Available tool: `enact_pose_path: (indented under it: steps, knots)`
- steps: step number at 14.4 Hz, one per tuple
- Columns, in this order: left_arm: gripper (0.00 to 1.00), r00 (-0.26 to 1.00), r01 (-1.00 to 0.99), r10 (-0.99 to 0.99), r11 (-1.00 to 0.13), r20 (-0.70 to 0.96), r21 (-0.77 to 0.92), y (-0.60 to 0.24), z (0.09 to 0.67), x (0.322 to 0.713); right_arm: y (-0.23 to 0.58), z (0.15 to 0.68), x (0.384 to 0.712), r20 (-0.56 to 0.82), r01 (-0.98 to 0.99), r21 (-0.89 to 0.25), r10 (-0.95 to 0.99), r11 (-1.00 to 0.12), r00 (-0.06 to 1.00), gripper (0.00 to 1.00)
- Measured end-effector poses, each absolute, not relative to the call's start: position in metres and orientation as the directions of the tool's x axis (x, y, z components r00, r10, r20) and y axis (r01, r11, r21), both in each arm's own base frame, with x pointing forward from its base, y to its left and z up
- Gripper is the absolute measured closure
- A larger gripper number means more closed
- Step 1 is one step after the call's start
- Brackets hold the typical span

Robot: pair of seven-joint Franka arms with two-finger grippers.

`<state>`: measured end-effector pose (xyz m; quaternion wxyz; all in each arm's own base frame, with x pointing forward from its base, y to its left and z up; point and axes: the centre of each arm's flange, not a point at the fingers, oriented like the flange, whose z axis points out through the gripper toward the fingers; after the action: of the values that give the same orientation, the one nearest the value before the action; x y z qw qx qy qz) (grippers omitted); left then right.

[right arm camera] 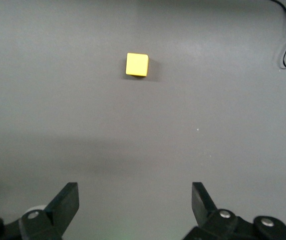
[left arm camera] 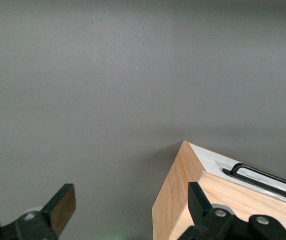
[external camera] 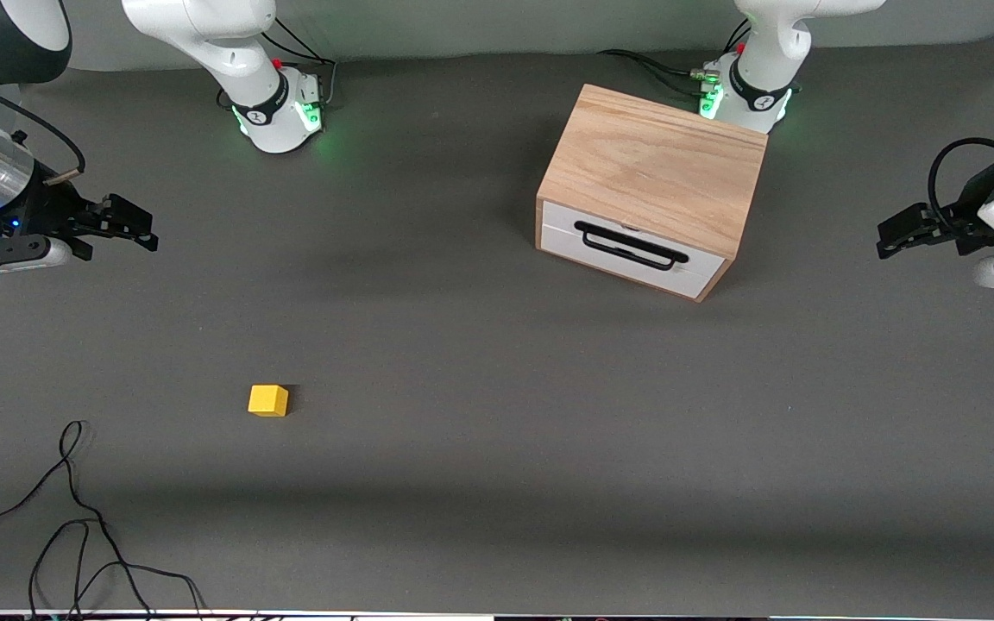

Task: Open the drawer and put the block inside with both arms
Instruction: 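Move the left gripper down to the black drawer handle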

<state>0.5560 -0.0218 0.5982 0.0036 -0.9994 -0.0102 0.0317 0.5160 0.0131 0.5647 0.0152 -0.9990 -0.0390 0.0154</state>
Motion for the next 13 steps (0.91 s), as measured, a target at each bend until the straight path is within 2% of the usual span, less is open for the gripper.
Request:
enact_pose_path:
  steps: [10, 13]
  knots:
    - [0.0, 0.998, 0.015, 0.015, -1.0, -0.067, -0.007, -0.024, 0.598, 0.555, 0.011, 0.558, 0.524, -0.04, 0.071, -0.032, 0.073, -0.997, 0.997, 0.0]
    - [0.0, 0.993, 0.084, 0.084, -0.996, -0.084, -0.009, -0.045, 0.596, 0.552, 0.009, 0.553, 0.53, -0.032, 0.066, -0.031, 0.067, -0.997, 0.997, 0.0]
